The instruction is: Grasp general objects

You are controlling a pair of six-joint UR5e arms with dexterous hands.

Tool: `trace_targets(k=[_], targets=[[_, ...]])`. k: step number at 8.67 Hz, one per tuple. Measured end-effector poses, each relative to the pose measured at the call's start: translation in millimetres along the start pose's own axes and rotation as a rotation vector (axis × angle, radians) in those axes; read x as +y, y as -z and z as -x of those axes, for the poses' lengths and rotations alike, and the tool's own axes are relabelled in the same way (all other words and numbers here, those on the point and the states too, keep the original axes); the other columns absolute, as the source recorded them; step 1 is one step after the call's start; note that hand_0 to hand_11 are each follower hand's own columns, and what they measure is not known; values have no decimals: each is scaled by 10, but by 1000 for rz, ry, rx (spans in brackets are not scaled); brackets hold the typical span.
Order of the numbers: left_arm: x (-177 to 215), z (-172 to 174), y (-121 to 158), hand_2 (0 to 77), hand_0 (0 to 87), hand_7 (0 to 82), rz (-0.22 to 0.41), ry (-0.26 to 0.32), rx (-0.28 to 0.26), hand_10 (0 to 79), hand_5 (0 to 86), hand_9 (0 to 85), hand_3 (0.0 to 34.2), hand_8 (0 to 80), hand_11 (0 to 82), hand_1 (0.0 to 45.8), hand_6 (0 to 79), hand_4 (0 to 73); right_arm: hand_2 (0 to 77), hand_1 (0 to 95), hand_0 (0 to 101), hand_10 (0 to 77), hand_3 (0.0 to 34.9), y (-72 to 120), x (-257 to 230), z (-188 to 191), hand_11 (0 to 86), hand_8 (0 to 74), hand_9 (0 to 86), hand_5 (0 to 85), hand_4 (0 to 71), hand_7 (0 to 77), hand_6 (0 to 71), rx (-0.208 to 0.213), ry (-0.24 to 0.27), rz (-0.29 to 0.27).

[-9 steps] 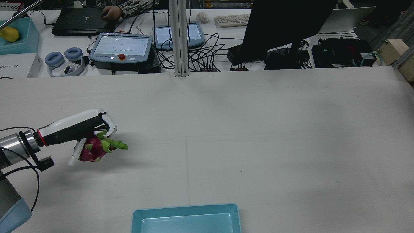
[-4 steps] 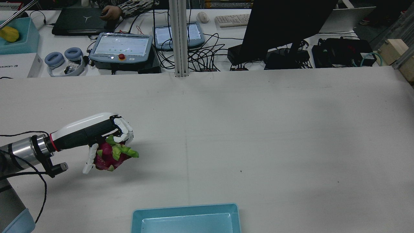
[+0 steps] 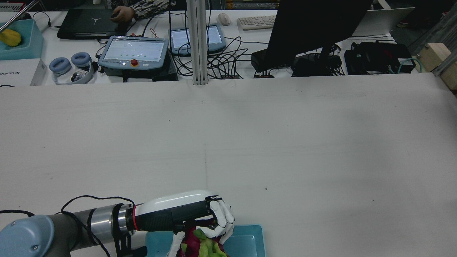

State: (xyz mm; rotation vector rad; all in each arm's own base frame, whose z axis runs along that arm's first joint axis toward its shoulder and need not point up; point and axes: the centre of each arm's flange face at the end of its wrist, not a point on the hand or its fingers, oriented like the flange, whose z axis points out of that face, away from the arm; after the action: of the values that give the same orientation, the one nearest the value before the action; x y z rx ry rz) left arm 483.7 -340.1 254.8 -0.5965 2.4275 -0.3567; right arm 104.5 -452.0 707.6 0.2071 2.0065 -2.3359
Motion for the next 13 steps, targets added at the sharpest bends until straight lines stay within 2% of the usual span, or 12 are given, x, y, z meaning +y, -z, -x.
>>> trace_targets(k=[3,4,5,6,7,8,9,10,11,12,13], targets=[[363,369,-392,0,803,747,124,80,40,218,731,518,0,584,698,0,698,671,774,949,0,0,0,0,0,0,5,0,5,0,0,0,0,0,0,0],[408,433,-436,0,803,742,155,93,55,229,731,518,0,584,654,0,698,671,774,949,0,0,0,0,0,0,5,0,5,0,0,0,0,0,0,0],[434,463,-454,0,804,742,174,98,65,256,725,507,0,584,496,0,698,671,774,949,0,0,0,0,0,0,5,0,5,0,0,0,0,0,0,0],[454,476,-467,0,805,731,187,100,73,256,725,480,0,535,556,0,693,638,774,949,0,0,0,0,0,0,5,0,5,0,0,0,0,0,0,0],[463,480,-470,0,805,731,194,101,78,256,725,480,0,535,556,0,693,638,774,949,0,0,0,0,0,0,5,0,5,0,0,0,0,0,0,0],[465,486,-470,0,804,0,196,102,79,256,60,409,0,453,584,0,682,556,774,949,0,0,0,0,0,0,5,0,5,0,0,0,0,0,0,0],[460,494,-462,0,803,0,196,102,78,256,114,191,0,191,638,0,698,545,774,949,0,0,0,0,0,0,5,0,5,0,0,0,0,0,0,0],[451,501,-452,0,803,44,194,102,76,256,251,180,0,142,638,0,698,567,774,949,0,0,0,0,0,0,5,0,5,0,0,0,0,0,0,0],[414,489,-432,0,803,213,188,97,74,256,382,185,0,104,638,0,698,589,774,949,0,0,0,0,0,-1,5,0,5,0,0,0,0,0,0,0],[316,446,-369,0,803,376,169,84,71,256,524,185,0,109,649,0,698,600,774,949,0,0,0,0,0,-1,5,0,5,0,0,0,0,0,0,0],[107,347,-235,0,805,376,127,56,62,256,638,185,0,109,649,0,698,638,774,949,0,0,0,0,0,-1,5,0,5,0,0,0,0,1,0,0]])
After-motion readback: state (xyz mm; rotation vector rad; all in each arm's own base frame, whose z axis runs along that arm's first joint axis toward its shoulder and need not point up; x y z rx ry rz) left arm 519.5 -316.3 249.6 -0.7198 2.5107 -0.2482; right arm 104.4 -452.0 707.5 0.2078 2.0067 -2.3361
